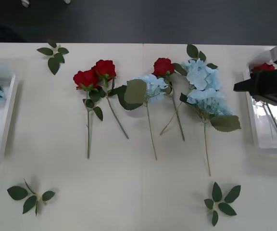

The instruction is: Put the red flowers into the right box and the blue flowers into the left box

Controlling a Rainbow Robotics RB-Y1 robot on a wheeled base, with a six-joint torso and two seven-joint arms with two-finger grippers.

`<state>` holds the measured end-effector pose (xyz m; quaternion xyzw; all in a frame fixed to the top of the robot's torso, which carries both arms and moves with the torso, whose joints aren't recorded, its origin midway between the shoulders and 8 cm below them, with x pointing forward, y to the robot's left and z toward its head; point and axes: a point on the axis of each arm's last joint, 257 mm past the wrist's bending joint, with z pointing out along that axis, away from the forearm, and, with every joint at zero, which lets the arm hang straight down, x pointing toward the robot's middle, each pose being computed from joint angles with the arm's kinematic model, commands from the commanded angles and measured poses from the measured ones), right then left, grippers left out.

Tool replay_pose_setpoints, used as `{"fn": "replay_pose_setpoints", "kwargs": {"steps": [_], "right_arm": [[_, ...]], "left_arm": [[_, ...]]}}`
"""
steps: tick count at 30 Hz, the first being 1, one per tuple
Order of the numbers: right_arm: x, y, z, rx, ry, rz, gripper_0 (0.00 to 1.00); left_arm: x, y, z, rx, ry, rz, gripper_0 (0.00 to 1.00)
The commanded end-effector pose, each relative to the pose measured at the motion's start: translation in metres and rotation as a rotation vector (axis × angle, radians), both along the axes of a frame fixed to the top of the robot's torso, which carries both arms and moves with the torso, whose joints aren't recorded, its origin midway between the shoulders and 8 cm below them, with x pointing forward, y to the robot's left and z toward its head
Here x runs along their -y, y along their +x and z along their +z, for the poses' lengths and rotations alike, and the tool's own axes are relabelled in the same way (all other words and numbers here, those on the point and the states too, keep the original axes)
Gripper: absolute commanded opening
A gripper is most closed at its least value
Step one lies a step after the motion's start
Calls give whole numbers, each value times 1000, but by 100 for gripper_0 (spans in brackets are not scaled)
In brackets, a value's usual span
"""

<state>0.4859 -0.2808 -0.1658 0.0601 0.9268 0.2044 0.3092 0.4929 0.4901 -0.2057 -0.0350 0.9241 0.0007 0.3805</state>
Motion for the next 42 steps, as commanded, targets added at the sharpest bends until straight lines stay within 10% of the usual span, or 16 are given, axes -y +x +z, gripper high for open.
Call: {"fn": "replay_pose_setpoints", "kwargs": {"steps": [1,20,42], "right_arm": [[-38,-7,-1,14,20,-3,71],[-135,-34,-100,16,-246,-8,71],[-63,-30,-134,-40,-310,-191,71]], "left_arm": [[42,19,31,46,-84,54,100],[255,53,13,35,-171,16,100],[291,98,-53,-35,-146,13,100]]}}
